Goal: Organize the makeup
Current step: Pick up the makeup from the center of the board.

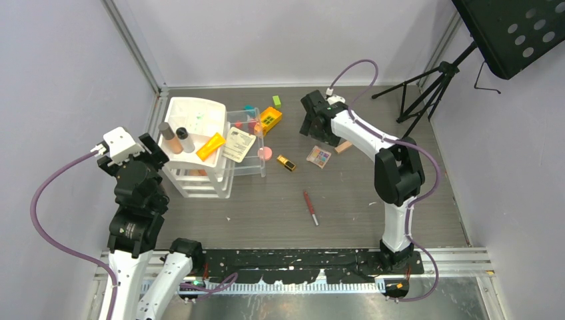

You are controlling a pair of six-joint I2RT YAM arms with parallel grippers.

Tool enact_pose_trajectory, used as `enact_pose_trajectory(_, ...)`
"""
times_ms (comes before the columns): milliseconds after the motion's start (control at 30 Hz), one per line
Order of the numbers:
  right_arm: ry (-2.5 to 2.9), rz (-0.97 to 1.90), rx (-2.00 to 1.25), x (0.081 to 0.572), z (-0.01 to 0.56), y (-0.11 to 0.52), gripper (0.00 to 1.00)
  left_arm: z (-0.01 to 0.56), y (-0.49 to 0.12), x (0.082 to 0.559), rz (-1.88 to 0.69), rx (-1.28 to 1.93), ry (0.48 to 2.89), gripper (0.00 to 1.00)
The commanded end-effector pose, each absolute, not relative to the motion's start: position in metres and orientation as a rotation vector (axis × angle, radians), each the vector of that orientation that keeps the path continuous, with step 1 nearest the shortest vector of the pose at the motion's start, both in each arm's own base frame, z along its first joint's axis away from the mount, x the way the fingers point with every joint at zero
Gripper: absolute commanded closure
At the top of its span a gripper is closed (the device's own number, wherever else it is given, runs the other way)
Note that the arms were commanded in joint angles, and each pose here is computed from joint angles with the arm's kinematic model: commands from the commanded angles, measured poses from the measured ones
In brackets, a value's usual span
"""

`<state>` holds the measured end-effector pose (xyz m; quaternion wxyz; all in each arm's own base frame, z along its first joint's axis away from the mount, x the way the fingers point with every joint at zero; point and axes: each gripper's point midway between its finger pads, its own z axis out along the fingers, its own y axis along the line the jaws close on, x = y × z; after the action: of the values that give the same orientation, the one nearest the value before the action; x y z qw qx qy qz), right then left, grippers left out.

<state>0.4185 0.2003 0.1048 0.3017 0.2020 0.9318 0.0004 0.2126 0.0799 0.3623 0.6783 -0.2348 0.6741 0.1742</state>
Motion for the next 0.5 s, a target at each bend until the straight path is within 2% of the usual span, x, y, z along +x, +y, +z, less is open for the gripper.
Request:
enact_pose_trajectory(0,2.476,0.049,0.625,0.423,0.100,0.208,0.07,0.373,0.076,0.217,0.356,-0.528,1.475,0.30)
enact_pose_trajectory(467,2.501,0.012,0.675,0.422,0.079,0.205,0.07,0.373,0.076,0.217,0.354,-0.526,1.474,0.30)
